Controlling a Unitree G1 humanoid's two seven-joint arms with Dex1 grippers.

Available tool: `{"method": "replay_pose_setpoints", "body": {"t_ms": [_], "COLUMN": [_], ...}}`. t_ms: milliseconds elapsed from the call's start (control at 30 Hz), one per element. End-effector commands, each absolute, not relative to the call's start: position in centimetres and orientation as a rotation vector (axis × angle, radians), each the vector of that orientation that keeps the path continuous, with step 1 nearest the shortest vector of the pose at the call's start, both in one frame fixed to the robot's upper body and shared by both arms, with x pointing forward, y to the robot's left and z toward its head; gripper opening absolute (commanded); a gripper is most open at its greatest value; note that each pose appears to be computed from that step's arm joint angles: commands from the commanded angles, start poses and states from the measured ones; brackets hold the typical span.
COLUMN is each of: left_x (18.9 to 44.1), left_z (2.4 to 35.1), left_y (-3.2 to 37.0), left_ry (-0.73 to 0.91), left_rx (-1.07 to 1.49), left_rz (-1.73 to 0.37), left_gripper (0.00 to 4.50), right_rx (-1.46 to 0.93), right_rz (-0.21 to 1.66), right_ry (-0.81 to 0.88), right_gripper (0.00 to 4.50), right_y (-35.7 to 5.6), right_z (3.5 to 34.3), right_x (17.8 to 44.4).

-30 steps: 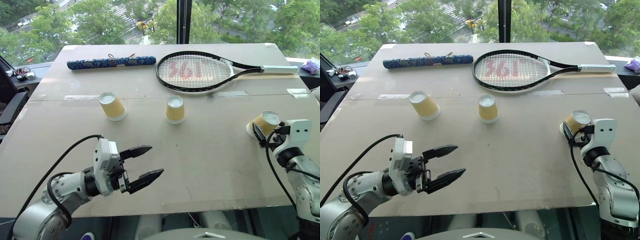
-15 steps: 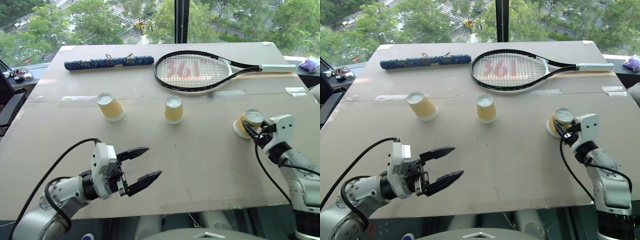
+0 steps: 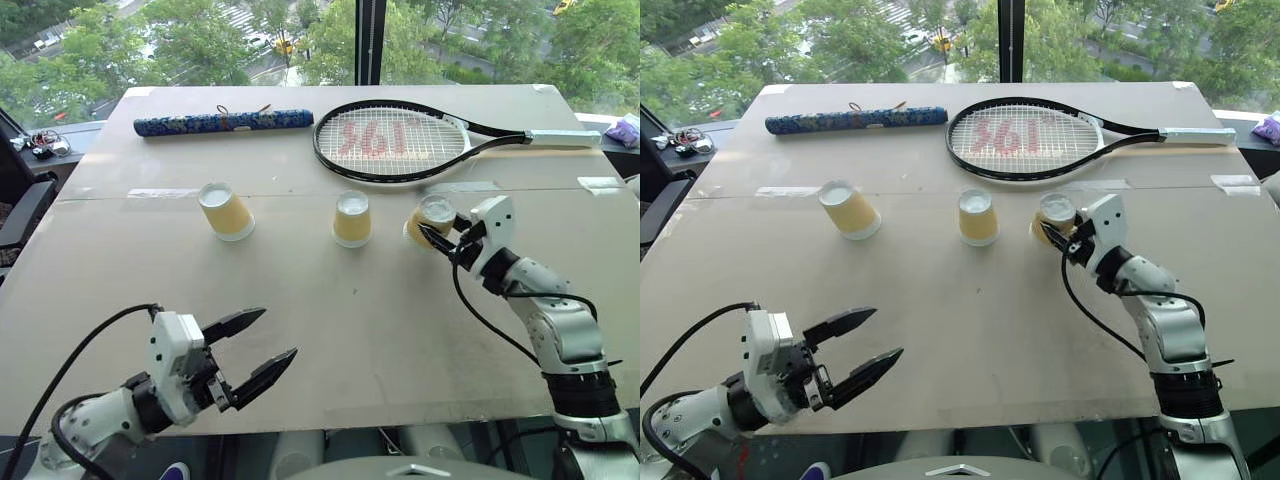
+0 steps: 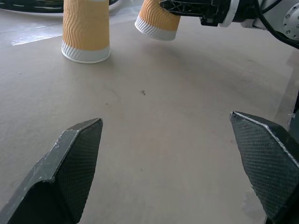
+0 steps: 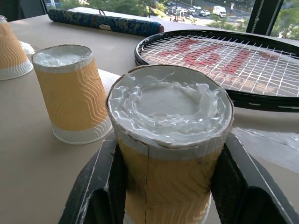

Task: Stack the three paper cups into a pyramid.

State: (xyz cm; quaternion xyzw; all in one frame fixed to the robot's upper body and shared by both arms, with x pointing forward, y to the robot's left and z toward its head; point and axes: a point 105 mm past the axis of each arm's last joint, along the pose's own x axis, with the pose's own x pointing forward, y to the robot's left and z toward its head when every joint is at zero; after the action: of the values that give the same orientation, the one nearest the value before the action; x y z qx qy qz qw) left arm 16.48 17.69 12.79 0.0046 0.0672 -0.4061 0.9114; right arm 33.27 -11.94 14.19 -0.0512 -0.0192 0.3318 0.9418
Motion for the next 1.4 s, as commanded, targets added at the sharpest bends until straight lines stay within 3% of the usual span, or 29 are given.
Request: {"method": "replay_pose_setpoints", "body": {"t_ms": [33, 567, 933, 967, 1000, 1100, 1300, 1400], "left_x": [15.8, 14.3, 15.6, 15.8, 15.9, 16.8, 20.2, 24.0], "left_z": [14.0, 15.4, 15.9, 15.8, 15.7, 15.4, 14.8, 14.2], "left_y": [17.1, 17.3, 17.4, 17.3, 17.2, 17.3, 17.3, 17.6], "left_ry": [0.088, 0.062, 0.038, 0.039, 0.04, 0.044, 0.065, 0.088], "left_rx": [0.033, 0.033, 0.039, 0.033, 0.03, 0.027, -0.004, 0.045], "left_rz": [-0.844, -0.924, -0.946, -0.943, -0.939, -0.903, -0.836, -0.78], "left_gripper": [4.5, 4.5, 4.5, 4.5, 4.5, 4.5, 4.5, 4.5], "right_rx": [-0.129, -0.125, -0.119, -0.127, -0.134, -0.144, -0.132, -0.143], "right_rz": [0.696, 0.701, 0.694, 0.698, 0.701, 0.697, 0.7, 0.828], "right_ry": [-0.08, -0.064, -0.044, -0.039, -0.038, -0.031, -0.123, -0.17], "right_gripper": [1.65, 1.65, 1.65, 2.61, 2.89, 4.33, 4.42, 4.42], "right_y": [-10.9, -9.3, -9.3, -9.3, -9.2, -9.5, -11.7, -12.5], "right_z": [15.5, 15.0, 14.4, 14.3, 14.2, 14.0, 16.2, 17.5], "right_x": [33.4, 33.7, 33.9, 33.9, 33.8, 33.8, 32.5, 30.0]}}
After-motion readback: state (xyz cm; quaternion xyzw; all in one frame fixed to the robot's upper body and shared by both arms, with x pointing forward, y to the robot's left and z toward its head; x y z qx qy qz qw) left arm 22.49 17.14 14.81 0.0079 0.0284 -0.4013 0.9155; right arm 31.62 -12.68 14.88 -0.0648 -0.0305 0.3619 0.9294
